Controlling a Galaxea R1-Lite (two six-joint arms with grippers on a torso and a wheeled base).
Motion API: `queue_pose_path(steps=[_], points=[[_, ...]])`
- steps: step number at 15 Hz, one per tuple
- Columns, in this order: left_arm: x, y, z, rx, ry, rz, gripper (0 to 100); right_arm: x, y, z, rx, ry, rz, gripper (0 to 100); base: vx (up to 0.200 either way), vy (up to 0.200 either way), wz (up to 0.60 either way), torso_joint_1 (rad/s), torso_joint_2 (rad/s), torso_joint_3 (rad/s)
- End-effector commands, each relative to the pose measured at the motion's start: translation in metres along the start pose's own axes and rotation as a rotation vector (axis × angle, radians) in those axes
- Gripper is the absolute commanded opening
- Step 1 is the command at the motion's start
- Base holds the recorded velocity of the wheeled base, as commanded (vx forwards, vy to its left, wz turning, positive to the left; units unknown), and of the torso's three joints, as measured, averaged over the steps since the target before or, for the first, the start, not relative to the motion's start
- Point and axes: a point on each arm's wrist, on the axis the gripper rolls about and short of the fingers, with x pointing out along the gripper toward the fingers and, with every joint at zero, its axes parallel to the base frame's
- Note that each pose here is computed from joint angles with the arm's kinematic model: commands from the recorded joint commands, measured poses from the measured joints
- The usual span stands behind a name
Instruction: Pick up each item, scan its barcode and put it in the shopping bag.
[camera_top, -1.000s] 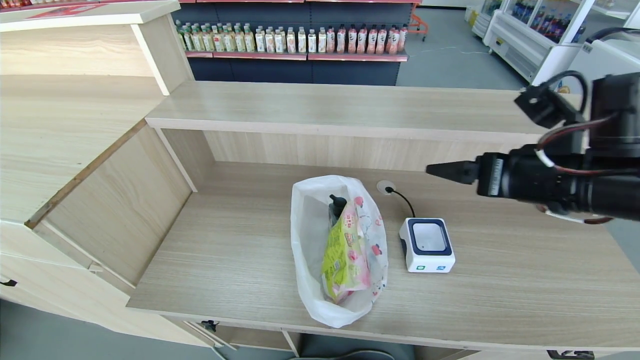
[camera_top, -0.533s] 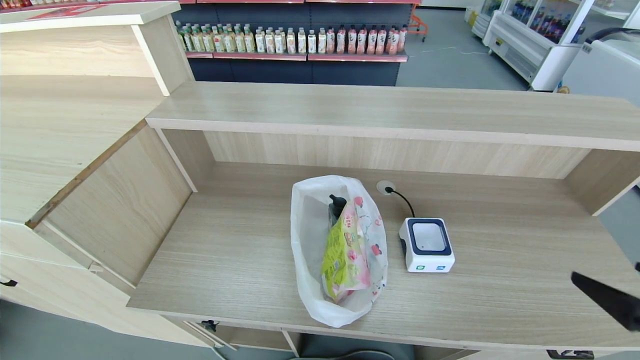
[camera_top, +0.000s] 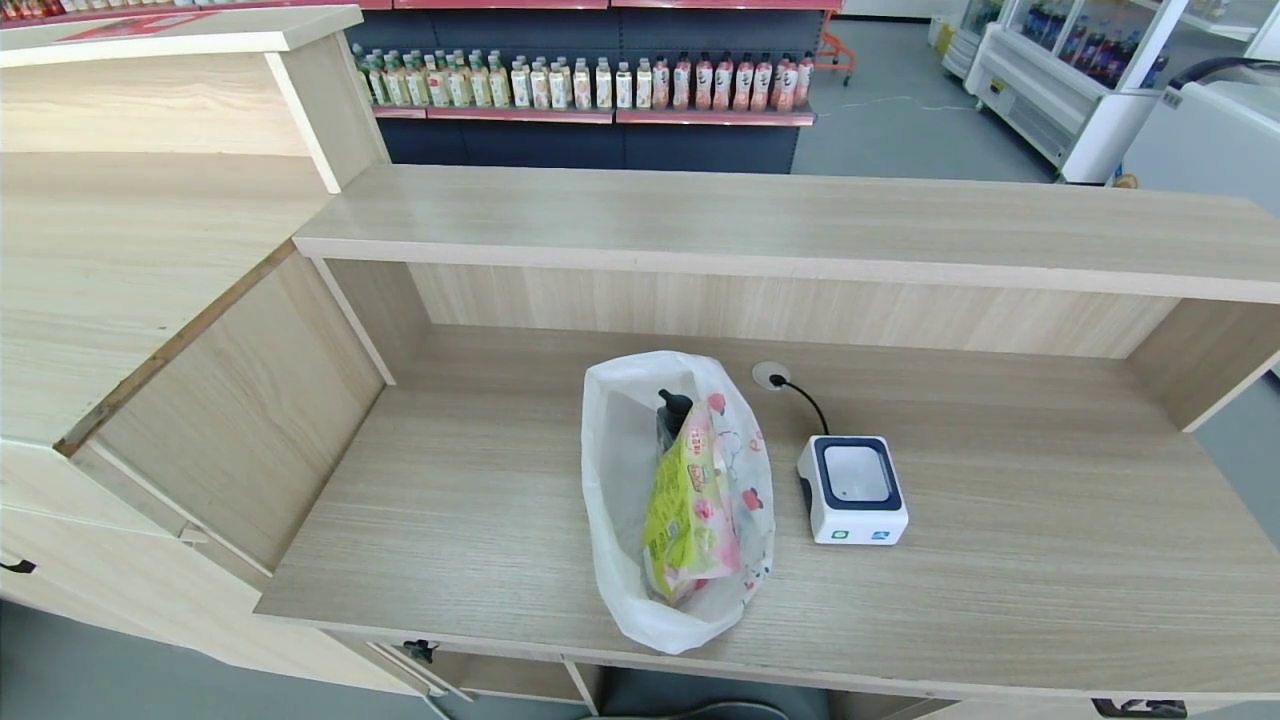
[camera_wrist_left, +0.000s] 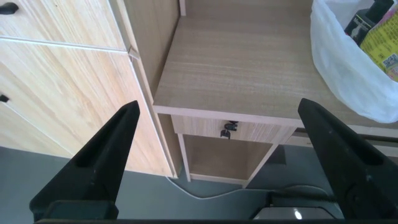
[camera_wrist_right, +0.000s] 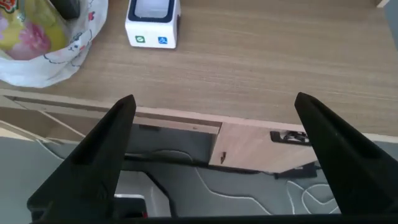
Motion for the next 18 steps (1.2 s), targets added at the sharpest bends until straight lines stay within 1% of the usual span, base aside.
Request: queue_pose_path(steps=[1, 18], points=[[0.0, 0.0, -0.0001, 0.0, 0.0, 0.0, 100, -0.0069, 0.001, -0.0063, -0.005, -0.091, -0.012, 100, 0.0, 0.0, 0.0, 0.0, 0.0, 0.0], [0.0, 0.0, -0.0001, 0.0, 0.0, -0.001, 100, -0.0069, 0.001, -0.0064, -0.005, -0.09, -0.012, 100, 0.0, 0.0, 0.0, 0.0, 0.0, 0.0]])
